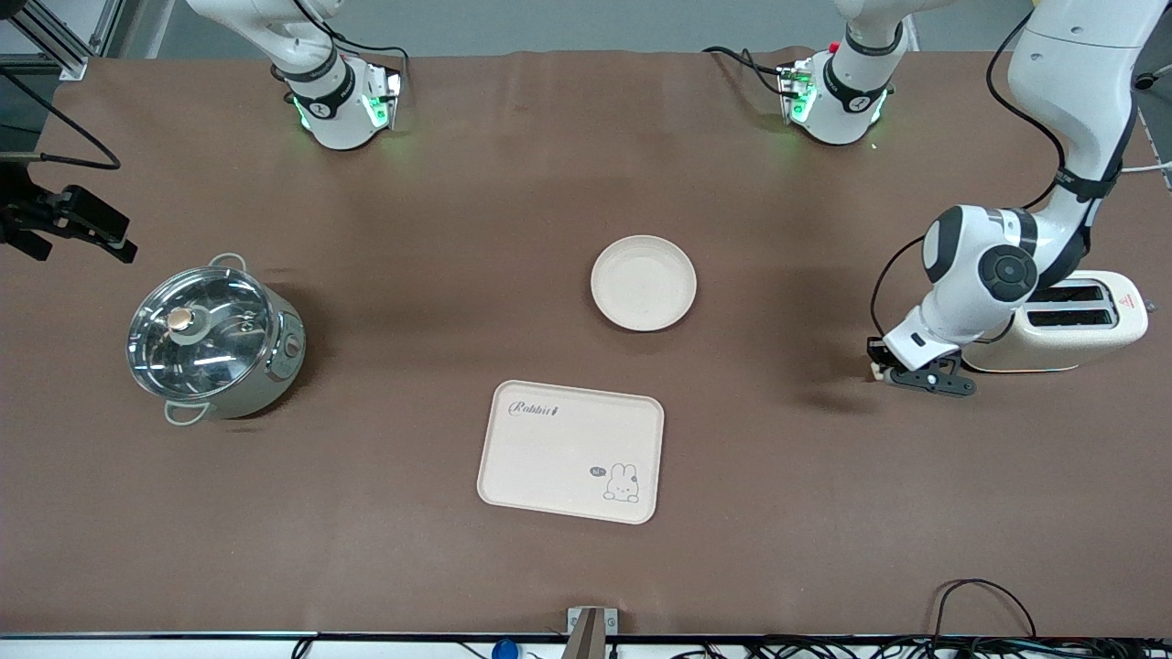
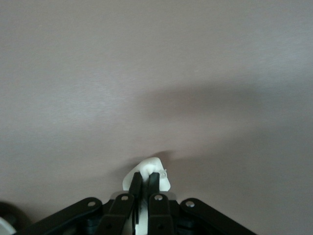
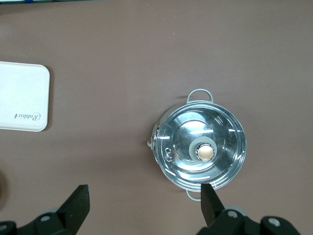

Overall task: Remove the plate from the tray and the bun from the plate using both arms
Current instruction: 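Carry the bun with the left gripper toward the white toaster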

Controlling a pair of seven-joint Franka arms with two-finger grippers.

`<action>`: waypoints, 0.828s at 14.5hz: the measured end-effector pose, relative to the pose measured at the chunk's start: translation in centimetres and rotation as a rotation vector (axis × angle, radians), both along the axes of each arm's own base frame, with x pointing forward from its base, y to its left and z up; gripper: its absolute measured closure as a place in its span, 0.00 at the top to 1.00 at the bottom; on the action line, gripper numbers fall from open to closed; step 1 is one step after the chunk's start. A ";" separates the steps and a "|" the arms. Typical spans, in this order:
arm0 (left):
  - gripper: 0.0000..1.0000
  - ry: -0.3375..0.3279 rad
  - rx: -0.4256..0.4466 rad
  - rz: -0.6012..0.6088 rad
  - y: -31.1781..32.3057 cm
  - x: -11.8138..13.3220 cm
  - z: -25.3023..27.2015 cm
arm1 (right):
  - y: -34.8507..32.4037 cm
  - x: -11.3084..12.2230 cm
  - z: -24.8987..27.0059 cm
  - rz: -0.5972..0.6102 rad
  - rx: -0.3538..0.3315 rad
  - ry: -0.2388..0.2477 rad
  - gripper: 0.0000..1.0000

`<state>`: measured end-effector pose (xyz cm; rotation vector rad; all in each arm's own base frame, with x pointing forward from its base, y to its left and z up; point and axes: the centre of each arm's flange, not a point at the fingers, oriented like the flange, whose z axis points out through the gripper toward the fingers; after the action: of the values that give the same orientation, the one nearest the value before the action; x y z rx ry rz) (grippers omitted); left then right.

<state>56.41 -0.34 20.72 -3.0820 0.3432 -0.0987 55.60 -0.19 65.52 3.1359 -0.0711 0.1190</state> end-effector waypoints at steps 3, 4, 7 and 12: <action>0.30 0.003 -0.002 0.000 0.1 0.1 -0.3 | 0.0 0.0 0.0 0.000 0.000 0.000 1.00; 0.40 0.003 -0.003 -0.006 -0.2 0.1 -0.3 | 0.0 0.0 0.0 0.000 0.000 0.000 1.00; 0.68 0.002 -0.004 -0.013 -0.6 0.1 -0.3 | 0.0 0.0 0.0 0.000 0.000 0.000 1.00; 1.00 0.042 0.001 -0.033 -4.2 1.4 2.5 | 0.0 0.0 0.0 0.000 0.000 0.000 1.00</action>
<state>57.79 -4.51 23.17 -3.0822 0.3959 -0.0350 55.60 -0.20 65.51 3.1359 -0.0715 0.1188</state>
